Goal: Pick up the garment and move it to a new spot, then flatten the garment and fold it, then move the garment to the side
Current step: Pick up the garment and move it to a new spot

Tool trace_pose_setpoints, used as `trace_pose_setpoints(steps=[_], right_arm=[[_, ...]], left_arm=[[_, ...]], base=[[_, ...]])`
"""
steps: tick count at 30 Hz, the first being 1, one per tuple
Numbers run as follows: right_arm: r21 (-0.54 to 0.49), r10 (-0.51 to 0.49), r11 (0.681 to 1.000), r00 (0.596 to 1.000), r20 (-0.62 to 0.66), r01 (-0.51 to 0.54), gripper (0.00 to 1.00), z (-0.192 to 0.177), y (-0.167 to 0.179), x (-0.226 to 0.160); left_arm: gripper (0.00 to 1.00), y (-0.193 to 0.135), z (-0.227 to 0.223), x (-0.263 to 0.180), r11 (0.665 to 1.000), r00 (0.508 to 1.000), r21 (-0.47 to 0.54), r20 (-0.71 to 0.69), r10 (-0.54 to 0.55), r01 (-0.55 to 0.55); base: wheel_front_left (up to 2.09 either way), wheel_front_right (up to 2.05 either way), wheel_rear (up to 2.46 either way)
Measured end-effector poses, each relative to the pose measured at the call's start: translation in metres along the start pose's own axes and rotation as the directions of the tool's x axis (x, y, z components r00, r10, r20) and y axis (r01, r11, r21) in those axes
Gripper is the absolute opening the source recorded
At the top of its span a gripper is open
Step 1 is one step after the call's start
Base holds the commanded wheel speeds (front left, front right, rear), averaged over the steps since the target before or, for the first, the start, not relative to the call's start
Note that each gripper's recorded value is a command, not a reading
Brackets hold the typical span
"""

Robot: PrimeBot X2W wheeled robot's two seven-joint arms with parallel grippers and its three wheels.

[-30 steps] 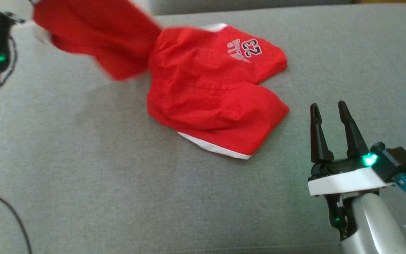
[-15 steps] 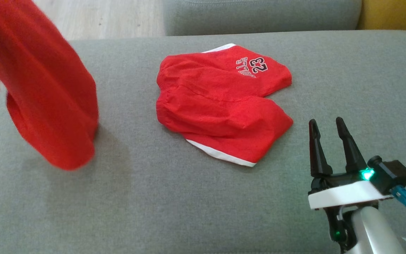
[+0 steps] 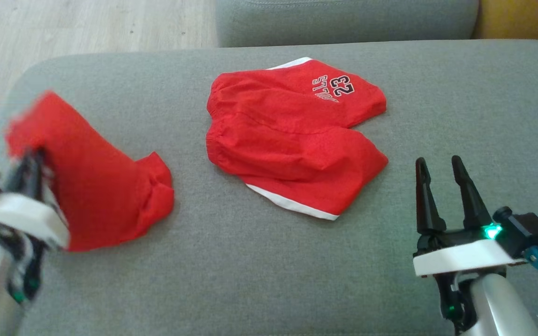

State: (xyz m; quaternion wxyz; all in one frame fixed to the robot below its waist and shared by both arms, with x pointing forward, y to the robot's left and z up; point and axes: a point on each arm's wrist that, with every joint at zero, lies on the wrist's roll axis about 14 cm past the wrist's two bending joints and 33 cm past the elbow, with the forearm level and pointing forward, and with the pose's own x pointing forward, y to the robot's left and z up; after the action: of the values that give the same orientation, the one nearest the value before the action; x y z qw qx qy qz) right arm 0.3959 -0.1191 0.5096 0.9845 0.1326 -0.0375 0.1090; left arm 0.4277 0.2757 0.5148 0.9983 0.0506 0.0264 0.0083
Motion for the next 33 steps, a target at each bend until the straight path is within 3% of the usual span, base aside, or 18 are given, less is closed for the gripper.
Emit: trace_pose_setpoints(steps=[7,8,9,10,17,20,21,26,33], right_arm=[[0.000,-0.011,1.000,1.000,-0.008,0.011,1.00,-0.003,-0.004,0.001],[0.000,-0.010,1.000,1.000,-0.009,0.010,1.00,-0.004,-0.004,0.001],[0.001,-0.009,1.000,1.000,-0.010,0.009,1.00,-0.004,-0.004,0.001],[0.001,-0.009,1.000,1.000,-0.011,0.009,1.00,-0.004,-0.003,0.001],[0.000,-0.010,1.000,1.000,-0.007,0.010,1.00,-0.003,-0.004,0.001],[-0.001,-0.010,1.000,1.000,-0.002,0.010,1.00,-0.001,-0.004,0.000],[-0.002,-0.010,1.000,1.000,0.002,0.010,1.00,0.001,-0.003,0.000],[-0.002,-0.017,1.000,1.000,-0.006,0.017,1.00,-0.001,-0.005,-0.006],[-0.014,-0.042,0.999,0.999,0.021,0.042,1.00,0.008,-0.013,-0.009]], left_arm=[[0.00,-0.042,-0.071,-0.024,0.992,0.978,-0.104,-0.192,-0.087,0.068],[0.13,-0.045,-0.078,-0.026,0.991,0.971,-0.109,-0.221,-0.096,0.073],[0.50,-0.048,-0.086,-0.029,0.991,0.963,-0.109,-0.248,-0.107,0.082],[1.00,-0.049,-0.092,-0.032,0.991,0.958,-0.110,-0.268,-0.102,0.075],[1.00,-0.041,-0.088,-0.027,0.995,0.970,-0.101,-0.238,-0.039,0.015],[1.00,-0.036,-0.056,-0.015,0.995,0.991,-0.103,-0.135,0.000,-0.014],[1.00,-0.035,-0.017,-0.005,0.992,1.000,-0.124,-0.013,0.023,-0.025],[1.00,-0.053,0.060,-0.003,0.988,0.971,-0.154,0.238,0.012,0.025],[1.00,-0.096,0.061,-0.031,0.972,0.959,-0.206,0.277,-0.053,0.113]], base=[[0.00,0.00,0.00],[0.00,0.00,0.00],[0.00,0.00,0.00],[0.00,0.00,0.00],[0.00,0.00,0.00],[0.00,0.00,0.00],[0.00,0.00,0.00],[0.00,0.00,0.00],[0.00,0.00,0.00]])
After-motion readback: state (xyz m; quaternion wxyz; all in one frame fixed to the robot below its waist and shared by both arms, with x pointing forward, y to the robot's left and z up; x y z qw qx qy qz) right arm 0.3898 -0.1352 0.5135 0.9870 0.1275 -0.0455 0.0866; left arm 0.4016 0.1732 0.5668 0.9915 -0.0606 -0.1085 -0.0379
